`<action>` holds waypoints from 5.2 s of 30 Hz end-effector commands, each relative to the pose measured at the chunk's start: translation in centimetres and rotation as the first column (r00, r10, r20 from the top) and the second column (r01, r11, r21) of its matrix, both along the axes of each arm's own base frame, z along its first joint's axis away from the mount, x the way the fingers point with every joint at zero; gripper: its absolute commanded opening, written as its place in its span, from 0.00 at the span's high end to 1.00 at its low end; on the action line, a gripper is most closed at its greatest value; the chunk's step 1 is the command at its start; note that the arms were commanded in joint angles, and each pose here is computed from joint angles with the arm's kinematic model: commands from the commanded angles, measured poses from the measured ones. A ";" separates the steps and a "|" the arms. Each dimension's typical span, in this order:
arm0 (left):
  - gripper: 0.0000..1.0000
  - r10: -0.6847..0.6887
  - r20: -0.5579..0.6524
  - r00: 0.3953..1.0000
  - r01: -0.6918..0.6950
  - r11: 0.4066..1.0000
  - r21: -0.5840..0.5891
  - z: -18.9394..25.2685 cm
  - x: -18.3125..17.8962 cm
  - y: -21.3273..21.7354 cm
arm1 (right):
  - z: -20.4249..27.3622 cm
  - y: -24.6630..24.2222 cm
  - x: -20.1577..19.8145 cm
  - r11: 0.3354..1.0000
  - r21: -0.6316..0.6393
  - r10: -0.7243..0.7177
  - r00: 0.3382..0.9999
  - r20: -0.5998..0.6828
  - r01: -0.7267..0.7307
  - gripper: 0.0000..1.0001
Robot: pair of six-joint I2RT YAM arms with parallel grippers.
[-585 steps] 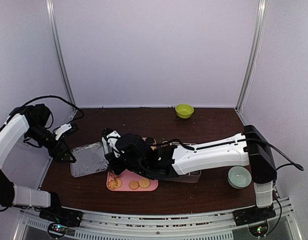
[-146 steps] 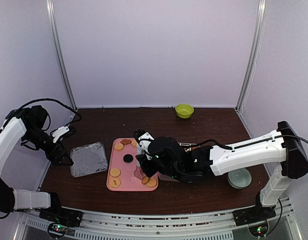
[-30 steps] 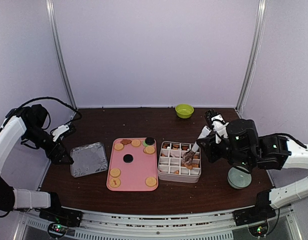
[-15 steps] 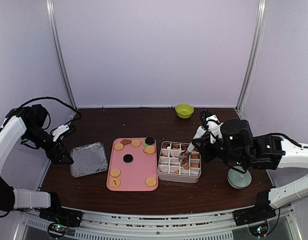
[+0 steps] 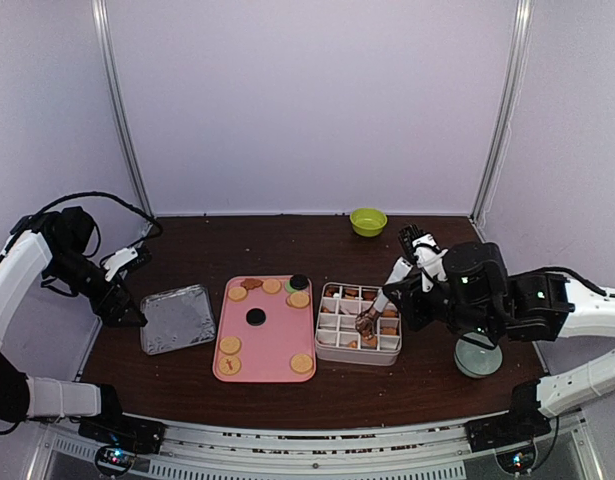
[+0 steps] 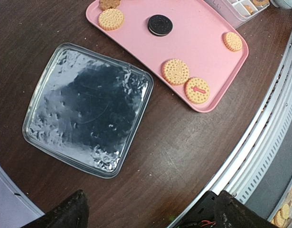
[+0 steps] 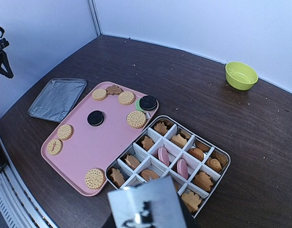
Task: Pack the cookies
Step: Place the fake cookies in the empty pocket of the box, then position the fake cookies on the plate.
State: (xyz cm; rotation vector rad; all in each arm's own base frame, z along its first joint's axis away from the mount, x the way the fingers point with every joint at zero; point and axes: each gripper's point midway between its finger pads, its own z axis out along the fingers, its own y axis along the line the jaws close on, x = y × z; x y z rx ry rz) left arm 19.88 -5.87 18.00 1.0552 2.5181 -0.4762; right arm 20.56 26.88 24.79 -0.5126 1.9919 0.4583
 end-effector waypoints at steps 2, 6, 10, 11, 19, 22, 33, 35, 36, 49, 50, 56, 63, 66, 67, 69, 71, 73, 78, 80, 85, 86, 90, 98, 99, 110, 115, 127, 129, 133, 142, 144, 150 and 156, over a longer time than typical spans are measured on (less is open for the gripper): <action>0.05 -0.006 0.027 1.000 0.006 1.000 -0.016 0.8 0.4 -0.1 | 1.1 -0.1 -0.2 0.999 0.043 -0.007 1.000 0.009 0.007 1.00; 0.05 -0.005 0.028 1.000 0.006 1.000 -0.014 0.8 0.4 -0.1 | 0.7 0.4 0.0 0.999 0.037 -0.005 1.000 0.011 0.005 0.95; 0.05 -0.005 0.031 1.000 0.006 1.000 -0.012 0.9 0.4 -0.1 | 0.5 1.0 0.2 1.000 0.026 0.000 1.000 0.012 0.000 0.84; 0.05 -0.004 0.030 1.000 0.005 1.000 -0.011 0.8 0.3 -0.1 | 0.6 1.1 0.2 1.000 0.027 0.001 1.000 0.013 -0.001 0.82; 0.05 -0.006 0.028 1.000 0.006 1.000 -0.011 0.8 0.3 -0.1 | 2.0 0.5 0.3 0.999 0.038 -0.009 0.999 0.044 0.007 0.80; 0.05 -0.006 0.027 1.000 0.006 1.000 -0.011 0.7 0.3 -0.1 | 2.8 0.4 0.3 0.999 0.042 -0.007 0.998 0.056 0.005 0.78; 0.05 -0.006 0.026 1.000 0.006 1.000 -0.009 0.7 0.1 -0.1 | 3.5 1.0 0.3 0.999 0.030 0.014 0.998 0.059 -0.016 0.77; 0.05 -0.006 0.025 1.000 0.006 1.000 -0.008 0.6 0.1 0.0 | 3.1 0.9 0.3 1.000 0.021 0.011 0.998 0.057 -0.012 0.78; 0.05 -0.007 0.023 1.000 0.007 1.000 -0.008 0.6 0.1 -0.1 | 3.0 0.9 0.3 1.000 0.020 0.009 0.998 0.055 -0.010 0.78; 0.05 -0.006 0.026 1.000 0.006 1.000 -0.012 0.7 0.3 -0.1 | 1.0 0.5 0.0 1.000 -0.007 0.006 1.000 0.030 -0.005 0.77; 0.05 -0.007 0.025 1.000 0.007 1.000 -0.011 0.7 0.2 -0.1 | 0.8 0.5 0.0 1.000 -0.011 0.006 1.000 0.028 -0.005 0.77; 0.05 -0.004 0.028 1.000 0.005 1.000 -0.012 0.8 0.2 -0.1 | 0.8 0.7 0.1 1.000 -0.015 0.003 1.000 0.031 -0.003 0.73; 0.05 -0.005 0.028 1.000 0.005 1.000 -0.013 1.0 0.3 -0.1 | 1.2 0.6 0.2 1.000 -0.010 0.001 0.999 0.038 -0.001 0.71; 0.05 -0.005 0.029 1.000 0.005 1.000 -0.013 1.1 0.3 -0.1 | 2.5 0.5 0.2 1.000 0.019 -0.004 0.998 0.058 0.003 0.72; 0.05 -0.005 0.029 1.000 0.005 1.000 -0.011 1.1 0.3 -0.1 | 3.1 0.5 0.3 1.000 0.029 -0.005 0.998 0.069 0.003 0.72; 0.05 -0.005 0.030 1.000 0.005 1.000 -0.011 1.1 0.3 -0.1 | 4.5 0.7 0.5 0.999 0.044 -0.005 0.995 0.095 0.000 0.72; 0.05 -0.004 0.031 1.000 0.004 1.000 -0.011 1.1 0.4 -0.1 | 6.0 1.2 0.7 0.998 0.055 -0.001 0.993 0.120 -0.006 0.73; 0.05 -0.002 0.033 0.999 0.003 1.000 -0.011 1.2 0.4 -0.1 | 6.9 2.0 1.0 0.998 0.061 0.011 0.991 0.137 -0.019 0.73; 0.05 -0.002 0.026 1.000 0.002 1.000 -0.009 0.8 0.3 0.0 | 8.6 5.6 2.3 0.996 0.071 0.036 0.981 0.190 -0.050 0.73; 0.05 -0.003 0.022 1.000 0.003 1.000 -0.006 0.7 0.3 0.0 | 9.0 7.4 3.2 0.996 0.072 0.037 0.977 0.212 -0.054 0.73; 0.05 -0.003 0.029 1.000 0.003 1.000 -0.002 0.8 0.3 0.1 | 9.3 12.7 6.4 0.998 0.038 0.046 0.964 0.261 -0.058 0.73; 0.05 -0.003 0.030 1.000 0.003 1.000 -0.002 0.8 0.3 0.1 | 10.0 13.8 7.3 0.998 0.044 0.041 0.961 0.275 -0.055 0.74; 0.05 -0.004 0.029 1.000 0.005 1.000 -0.003 0.6 0.3 0.1 | 9.4 17.6 10.7 0.998 0.026 0.041 0.959 0.279 -0.051 0.74; 0.05 -0.008 0.034 0.999 0.008 1.000 -0.003 0.6 0.4 0.0 | 5.6 21.3 16.3 1.000 -0.001 0.008 0.966 0.258 -0.007 0.75; 0.05 -0.008 0.035 0.999 0.008 1.000 -0.006 0.6 0.5 0.0 | 5.0 21.6 16.8 1.000 -0.007 0.003 0.967 0.255 -0.002 0.75; 0.05 -0.008 0.030 1.000 0.008 1.000 -0.004 0.3 0.3 0.0 | 0.0 23.4 20.1 0.998 -0.065 0.001 0.976 0.218 0.014 0.77; 0.05 -0.011 0.030 1.000 0.011 1.000 0.004 0.0 0.2 0.1 | -2.3 24.3 19.5 0.996 -0.087 0.049 0.984 0.171 -0.034 0.78; 0.05 -0.010 0.031 0.999 0.010 1.000 -0.008 0.1 0.1 -0.1 | -5.0 24.4 13.2 0.972 -0.193 0.162 0.976 0.145 -0.132 0.82; 0.05 -0.011 0.032 0.999 0.011 1.000 -0.007 0.1 0.0 -0.1 | -5.2 23.9 12.2 0.970 -0.204 0.167 0.976 0.143 -0.136 0.83; 0.05 -0.011 0.037 0.999 0.012 1.000 -0.009 0.3 -0.1 -0.1 | -5.5 22.3 10.5 0.968 -0.211 0.163 0.977 0.136 -0.133 0.84; 0.05 -0.011 0.041 0.999 0.012 1.000 -0.016 0.4 -0.3 -0.2 | -3.3 19.5 7.8 0.978 -0.162 0.153 0.977 0.146 -0.129 0.84; 0.05 -0.014 0.037 0.999 0.015 1.000 -0.017 0.3 -0.3 -0.3 | -3.0 19.5 7.7 0.979 -0.158 0.151 0.978 0.146 -0.128 0.84; 0.05 -0.012 0.042 0.999 0.013 1.000 -0.009 0.4 -0.3 -0.1 | -1.3 19.8 8.1 0.986 -0.124 0.127 0.979 0.159 -0.108 0.83; 0.05 -0.013 0.041 0.999 0.013 1.000 -0.006 0.2 -0.3 -0.1 | 0.2 19.8 8.7 0.993 -0.078 0.100 0.980 0.175 -0.087 0.76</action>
